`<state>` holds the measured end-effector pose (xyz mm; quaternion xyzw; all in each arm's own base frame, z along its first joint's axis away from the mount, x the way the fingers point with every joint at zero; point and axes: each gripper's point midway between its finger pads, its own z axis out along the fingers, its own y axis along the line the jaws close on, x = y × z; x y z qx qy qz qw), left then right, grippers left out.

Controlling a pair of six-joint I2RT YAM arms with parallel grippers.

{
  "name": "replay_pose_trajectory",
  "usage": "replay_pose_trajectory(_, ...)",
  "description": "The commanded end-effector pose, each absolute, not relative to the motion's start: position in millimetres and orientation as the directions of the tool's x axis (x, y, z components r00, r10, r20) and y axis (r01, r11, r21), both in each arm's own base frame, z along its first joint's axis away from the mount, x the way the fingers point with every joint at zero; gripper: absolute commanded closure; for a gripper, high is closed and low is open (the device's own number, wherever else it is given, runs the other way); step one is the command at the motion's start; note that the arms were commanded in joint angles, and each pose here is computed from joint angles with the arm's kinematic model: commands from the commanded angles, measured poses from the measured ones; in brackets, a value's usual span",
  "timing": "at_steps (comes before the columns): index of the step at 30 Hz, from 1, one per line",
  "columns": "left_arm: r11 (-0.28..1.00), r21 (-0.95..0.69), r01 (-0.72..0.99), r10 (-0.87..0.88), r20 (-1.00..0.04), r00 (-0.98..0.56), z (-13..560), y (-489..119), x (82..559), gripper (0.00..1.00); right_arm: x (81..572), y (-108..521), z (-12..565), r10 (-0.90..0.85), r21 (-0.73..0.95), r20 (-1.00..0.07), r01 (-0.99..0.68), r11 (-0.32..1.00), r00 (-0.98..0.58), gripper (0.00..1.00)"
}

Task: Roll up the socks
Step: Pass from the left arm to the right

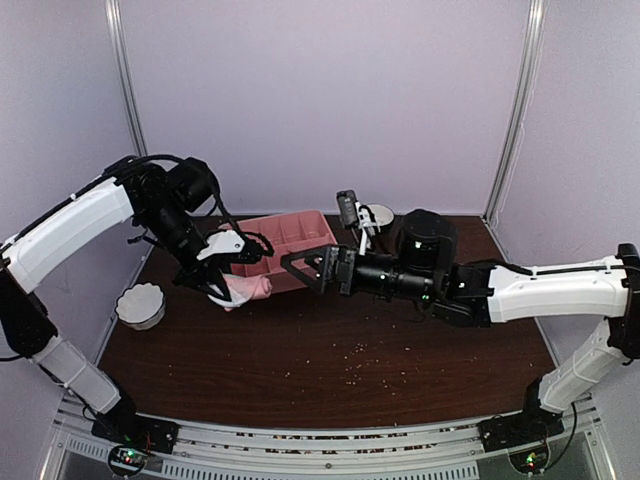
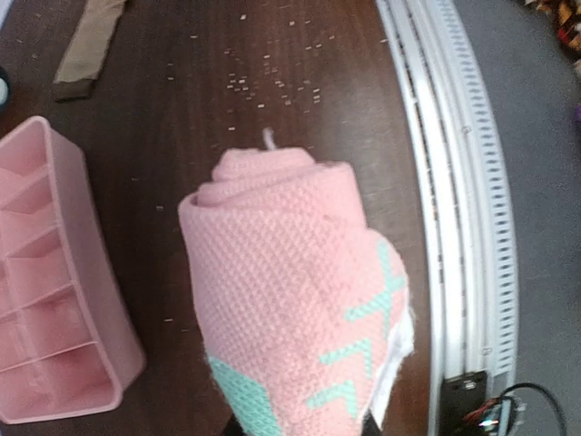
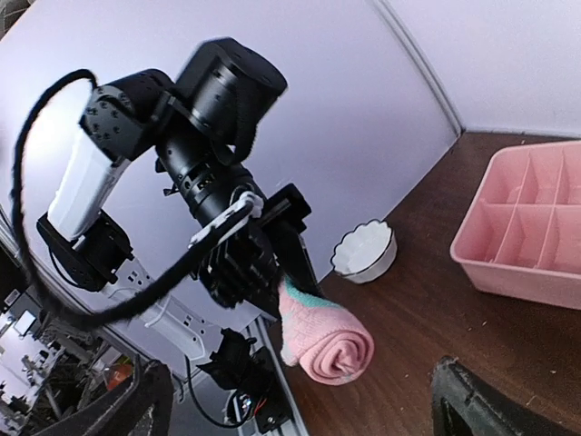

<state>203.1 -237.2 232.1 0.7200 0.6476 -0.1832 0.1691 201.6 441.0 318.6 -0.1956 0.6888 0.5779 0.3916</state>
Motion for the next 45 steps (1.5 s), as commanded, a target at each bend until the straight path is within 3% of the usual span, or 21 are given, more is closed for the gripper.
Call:
replay_pose_trajectory(1, -0.109, -0.364, 0.925, 0.786, -0.601, -0.144, 264.9, -247.6, 161.0, 1.0, 215.4, 393.9, 311.1, 0.326, 0.558, -0.827, -0.742, 0.373, -0.458, 0.0)
replay_pose_trajectory(3, -0.117, -0.407, 0.906, 0.78, -0.602, -0.17, 267.5, -251.3, 160.4, 1.0, 215.5, 377.6, 318.5, 0.411, 0.579, -0.796, -0.758, 0.3, -0.445, 0.01)
replay_pose_trajectory(6, -0.117, -0.424, 0.898, 0.778, -0.601, -0.183, 265.8, -253.8, 161.7, 1.0, 204.0, 392.8, 318.1, 0.356, 0.564, -0.798, -0.812, 0.152, -0.487, 0.0)
replay_pose_trajectory(10, -0.101, -0.42, 0.902, 0.78, -0.596, -0.19, 261.0, -256.2, 167.5, 1.0, 186.4, 433.9, 305.1, 0.149, 0.486, -0.873, -0.852, 0.193, -0.464, 0.01)
replay_pose_trajectory(19, -0.052, -0.398, 0.916, 0.792, -0.575, -0.205, 252.6, -258.6, 180.7, 1.0, 166.2, 486.5, 307.9, 0.059, 0.532, -0.846, -0.845, 0.045, -0.53, 0.12)
replay_pose_trajectory(26, -0.044, -0.367, 0.929, 0.793, -0.579, -0.192, 253.6, -257.8, 184.7, 1.0, 180.5, 508.6, 283.7, 0.008, 0.583, -0.81, -0.805, 0.107, -0.586, 0.3)
replay_pose_trajectory(30, -0.051, -0.361, 0.931, 0.789, -0.587, -0.185, 255.8, -257.8, 183.7, 1.0, 187.8, 516.4, 274.9, -0.01, 0.592, -0.8, -0.792, 0.151, -0.6, 0.35)
replay_pose_trajectory(34, -0.05, -0.35, 0.935, 0.792, -0.584, -0.176, 256.8, -256.3, 184.5, 1.0, 184.8, 522.2, 265.1, -0.053, 0.585, -0.799, -0.795, 0.16, -0.599, 0.29)
replay_pose_trajectory(35, -0.05, -0.348, 0.936, 0.793, -0.583, -0.174, 257.2, -256.2, 184.4, 1.0, 182.7, 523.1, 263.7, -0.063, 0.584, -0.799, -0.797, 0.152, -0.598, 0.25)
replay_pose_trajectory(37, -0.055, -0.342, 0.938, 0.793, -0.586, -0.167, 258.5, -255.6, 184.0, 1.0, 181.8, 523.9, 253.0, -0.1, 0.581, -0.794, -0.796, 0.171, -0.6, 0.05)
replay_pose_trajectory(40, -0.065, -0.347, 0.936, 0.793, -0.587, -0.163, 259.3, -255.4, 181.9, 1.0, 183.2, 521.1, 246.0, -0.119, 0.568, -0.795, -0.799, 0.198, -0.595, 0.0)
replay_pose_trajectory(42, -0.071, -0.355, 0.932, 0.793, -0.587, -0.163, 259.2, -255.1, 180.5, 1.0, 183.4, 520.1, 245.2, -0.117, 0.566, -0.797, -0.8, 0.198, -0.593, 0.07)
replay_pose_trajectory(45, -0.084, -0.366, 0.927, 0.79, -0.592, -0.162, 260.4, -255.5, 177.9, 1.0, 183.2, 524.3, 249.7, -0.108, 0.582, -0.791, -0.795, 0.17, -0.602, 0.32)
